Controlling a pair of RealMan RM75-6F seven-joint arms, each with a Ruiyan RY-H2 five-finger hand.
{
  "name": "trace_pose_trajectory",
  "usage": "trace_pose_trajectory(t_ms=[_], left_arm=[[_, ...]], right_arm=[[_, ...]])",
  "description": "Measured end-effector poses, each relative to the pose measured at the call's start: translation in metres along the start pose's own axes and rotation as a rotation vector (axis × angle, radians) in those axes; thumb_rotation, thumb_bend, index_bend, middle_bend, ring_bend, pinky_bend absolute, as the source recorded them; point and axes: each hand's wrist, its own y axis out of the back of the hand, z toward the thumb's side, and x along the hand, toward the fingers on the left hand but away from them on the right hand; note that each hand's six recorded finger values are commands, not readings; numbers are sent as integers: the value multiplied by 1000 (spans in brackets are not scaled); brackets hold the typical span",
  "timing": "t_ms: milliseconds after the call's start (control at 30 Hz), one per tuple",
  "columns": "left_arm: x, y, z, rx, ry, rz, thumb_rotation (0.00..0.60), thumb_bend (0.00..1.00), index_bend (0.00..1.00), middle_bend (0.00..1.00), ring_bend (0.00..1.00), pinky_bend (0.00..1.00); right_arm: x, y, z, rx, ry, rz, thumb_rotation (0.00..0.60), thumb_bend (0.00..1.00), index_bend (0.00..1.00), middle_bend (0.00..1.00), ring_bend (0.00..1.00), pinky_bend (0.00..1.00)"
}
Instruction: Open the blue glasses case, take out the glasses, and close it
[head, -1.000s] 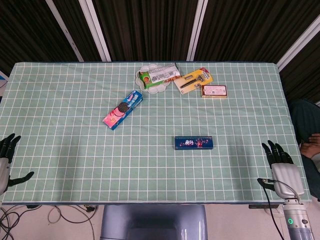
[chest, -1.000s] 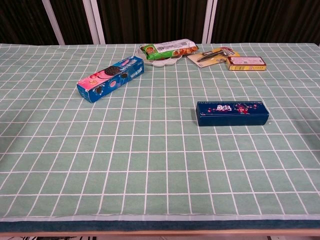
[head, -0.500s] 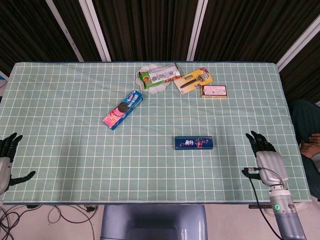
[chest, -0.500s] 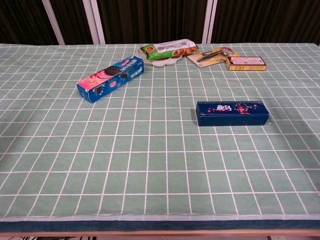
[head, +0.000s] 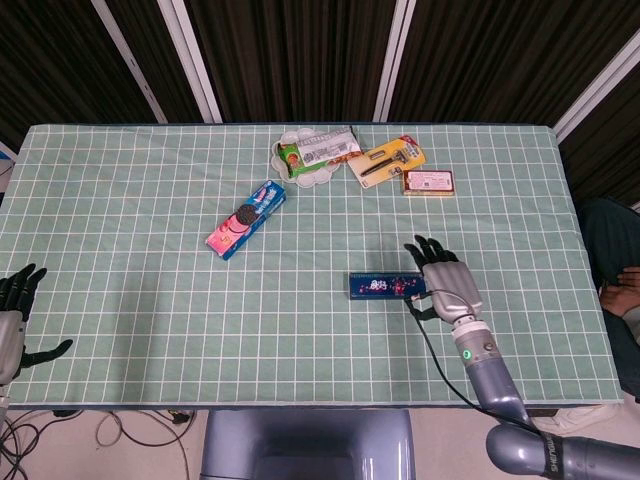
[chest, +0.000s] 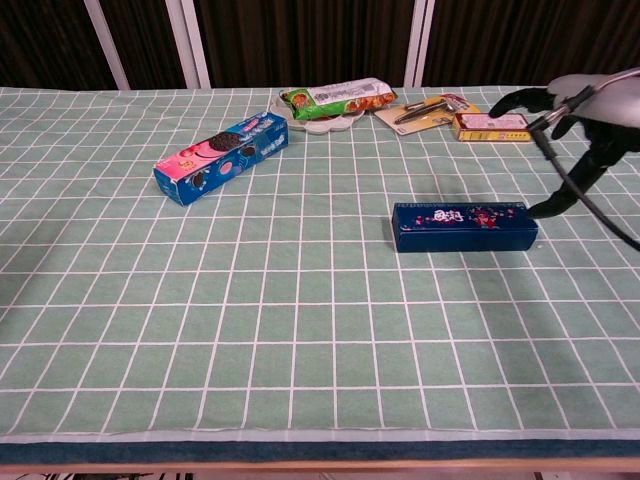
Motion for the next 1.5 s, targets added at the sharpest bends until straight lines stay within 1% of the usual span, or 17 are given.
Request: trace_pose_trajectory(t_ms=[233,400,600,1033,1367,1500], left_arm=[[3,2,-2,-5,3,8,600,26,0,0,0,0],[4,3,-3,-9,2,9,600,26,0,0,0,0],[5,3,-4,-11,4,6,600,26,0,0,0,0],[4,3,-7,-18,18,-3,600,26,0,0,0,0],[4,4,-9,-23,28,-6,600,27,0,0,0,0],[4,5,-9,-24,30,-6,600,26,0,0,0,0]], right_arm=[[-21,-27,25,4,-1,49,600,290,246,0,0,194],[-31,-38,35,3,-10,66,600,315,257,0,0,194],[-38,-45,37,3,-29,77,600,348,266,0,0,194],[-46,-57,40,-4,-49,98,600,362,266,0,0,194],[-48,-62,48,-17,-41,108,600,443,267,0,0,194],[-48,-62,51,-19,-36,105,600,451,270,0,0,194]])
